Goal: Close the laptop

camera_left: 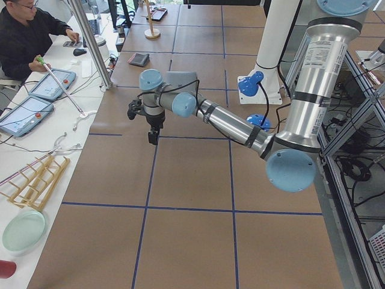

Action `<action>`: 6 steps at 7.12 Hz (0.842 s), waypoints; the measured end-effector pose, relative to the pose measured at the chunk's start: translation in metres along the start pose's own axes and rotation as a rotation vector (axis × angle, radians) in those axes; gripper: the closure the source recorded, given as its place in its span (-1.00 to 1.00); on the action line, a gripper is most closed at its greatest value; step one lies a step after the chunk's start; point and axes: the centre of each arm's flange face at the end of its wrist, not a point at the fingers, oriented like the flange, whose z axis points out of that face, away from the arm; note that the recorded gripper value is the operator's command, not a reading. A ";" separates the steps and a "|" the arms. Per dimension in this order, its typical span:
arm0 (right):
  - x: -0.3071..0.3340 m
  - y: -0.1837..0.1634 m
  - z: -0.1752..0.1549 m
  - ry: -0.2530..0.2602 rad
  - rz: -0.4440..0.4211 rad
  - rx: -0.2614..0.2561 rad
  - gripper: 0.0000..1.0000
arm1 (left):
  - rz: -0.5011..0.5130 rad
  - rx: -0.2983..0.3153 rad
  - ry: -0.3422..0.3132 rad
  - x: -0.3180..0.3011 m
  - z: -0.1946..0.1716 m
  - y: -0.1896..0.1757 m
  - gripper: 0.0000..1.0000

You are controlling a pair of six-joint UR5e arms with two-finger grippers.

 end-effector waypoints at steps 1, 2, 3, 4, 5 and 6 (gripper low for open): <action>0.037 0.012 0.007 -0.008 0.012 -0.015 -1.00 | -0.018 -0.013 -0.006 -0.052 0.000 0.015 -1.00; 0.063 0.020 0.019 -0.007 0.036 -0.039 -1.00 | -0.052 -0.029 -0.006 -0.099 0.005 0.028 -1.00; 0.079 0.027 0.031 -0.005 0.064 -0.062 -1.00 | -0.089 -0.039 -0.003 -0.139 0.008 0.039 -1.00; 0.089 0.031 0.037 -0.002 0.093 -0.075 -1.00 | -0.108 -0.046 -0.002 -0.170 0.009 0.050 -1.00; 0.098 0.035 0.040 -0.002 0.124 -0.082 -1.00 | -0.121 -0.049 -0.004 -0.192 0.009 0.060 -1.00; 0.103 0.039 0.041 -0.004 0.145 -0.085 -1.00 | -0.135 -0.043 -0.005 -0.210 0.005 0.073 -1.00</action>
